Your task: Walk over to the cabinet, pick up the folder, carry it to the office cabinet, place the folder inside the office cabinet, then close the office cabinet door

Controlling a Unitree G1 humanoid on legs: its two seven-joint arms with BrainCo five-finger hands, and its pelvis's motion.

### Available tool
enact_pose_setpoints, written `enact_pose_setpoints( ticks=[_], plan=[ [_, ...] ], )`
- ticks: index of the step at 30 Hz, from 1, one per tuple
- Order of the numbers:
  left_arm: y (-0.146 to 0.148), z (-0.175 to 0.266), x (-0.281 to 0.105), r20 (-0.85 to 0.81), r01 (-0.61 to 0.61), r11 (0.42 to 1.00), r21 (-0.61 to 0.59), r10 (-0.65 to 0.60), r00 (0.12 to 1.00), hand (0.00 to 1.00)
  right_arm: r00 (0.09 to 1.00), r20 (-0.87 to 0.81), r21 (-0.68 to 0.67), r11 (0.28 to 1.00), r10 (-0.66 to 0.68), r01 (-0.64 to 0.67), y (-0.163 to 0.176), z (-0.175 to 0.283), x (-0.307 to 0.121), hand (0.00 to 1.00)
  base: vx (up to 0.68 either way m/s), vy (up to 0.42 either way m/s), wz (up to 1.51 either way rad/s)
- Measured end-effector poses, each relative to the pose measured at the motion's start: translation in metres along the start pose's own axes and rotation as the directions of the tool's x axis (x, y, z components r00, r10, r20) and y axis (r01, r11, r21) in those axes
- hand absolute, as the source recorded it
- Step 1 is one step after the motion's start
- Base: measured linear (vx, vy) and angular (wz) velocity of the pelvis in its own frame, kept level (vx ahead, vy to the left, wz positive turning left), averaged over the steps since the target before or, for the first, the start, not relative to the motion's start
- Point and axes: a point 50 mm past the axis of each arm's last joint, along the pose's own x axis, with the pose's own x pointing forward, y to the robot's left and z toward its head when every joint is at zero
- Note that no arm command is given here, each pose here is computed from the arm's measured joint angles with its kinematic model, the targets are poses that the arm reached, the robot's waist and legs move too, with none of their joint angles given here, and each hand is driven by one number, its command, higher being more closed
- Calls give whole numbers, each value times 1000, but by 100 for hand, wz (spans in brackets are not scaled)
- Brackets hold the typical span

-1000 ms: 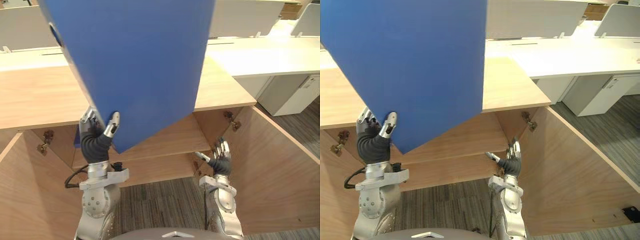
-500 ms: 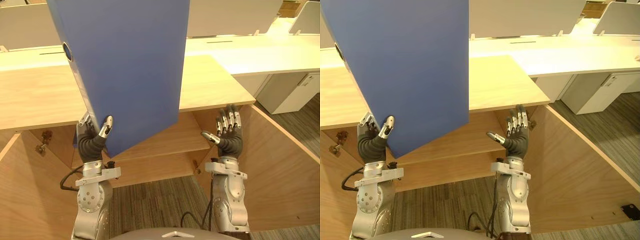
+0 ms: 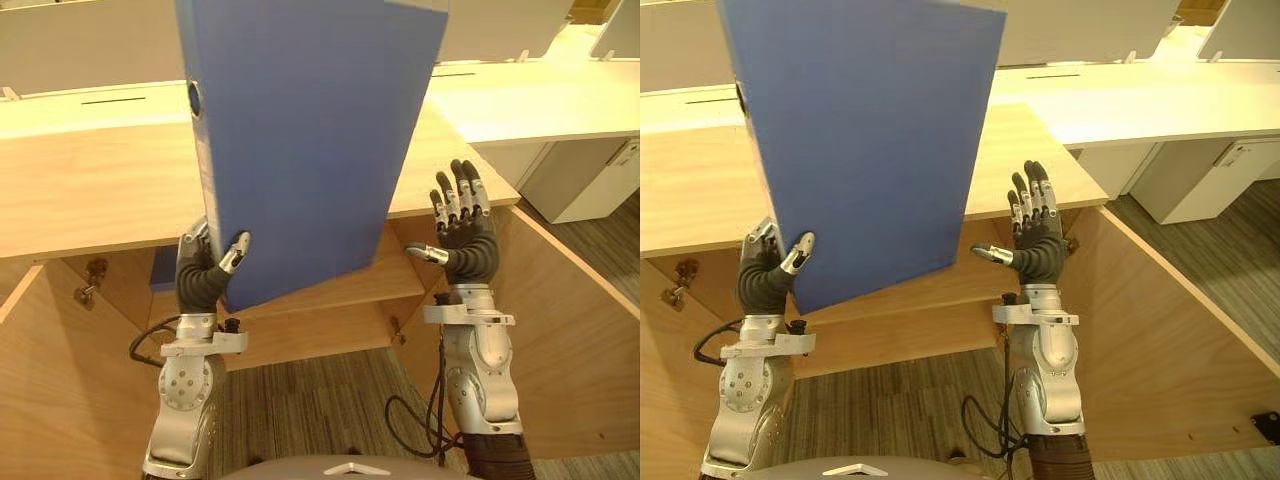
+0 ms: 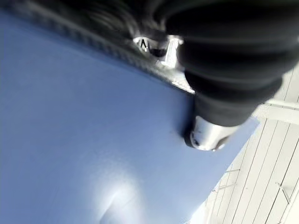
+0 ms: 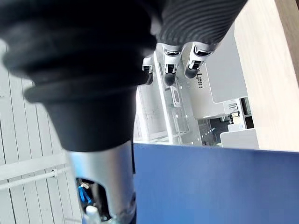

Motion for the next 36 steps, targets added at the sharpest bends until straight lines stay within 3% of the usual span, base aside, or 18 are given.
enact_pose_setpoints(
  ticks=[17,18,26,33,34,36],
  plan=[
    [-19,-2,5,4,167,980,-109,-167,986,100,977,-141,27,987,159,-157,2,-31,23,0,-9,-4,3],
    [-20,-2,5,5,170,979,-117,-170,985,100,972,-150,20,983,181,-180,2,-31,25,100,-46,-19,4],
    [-17,-10,3,-30,177,976,-123,-182,983,100,891,-271,-17,924,363,-382,-1,-38,35,100,-29,-14,6],
    [-15,-8,3,-15,184,977,-107,-186,982,100,873,-276,9,910,401,-415,2,-37,38,100,-40,-12,0],
    [-14,-8,3,-14,178,978,-105,-180,984,0,878,-263,21,912,400,-410,5,-36,38,100,-47,-4,-2],
    [-14,-8,3,-14,174,979,-102,-176,984,0,891,-238,31,919,388,-392,7,-35,39,100,-41,-4,-2]
  ],
)
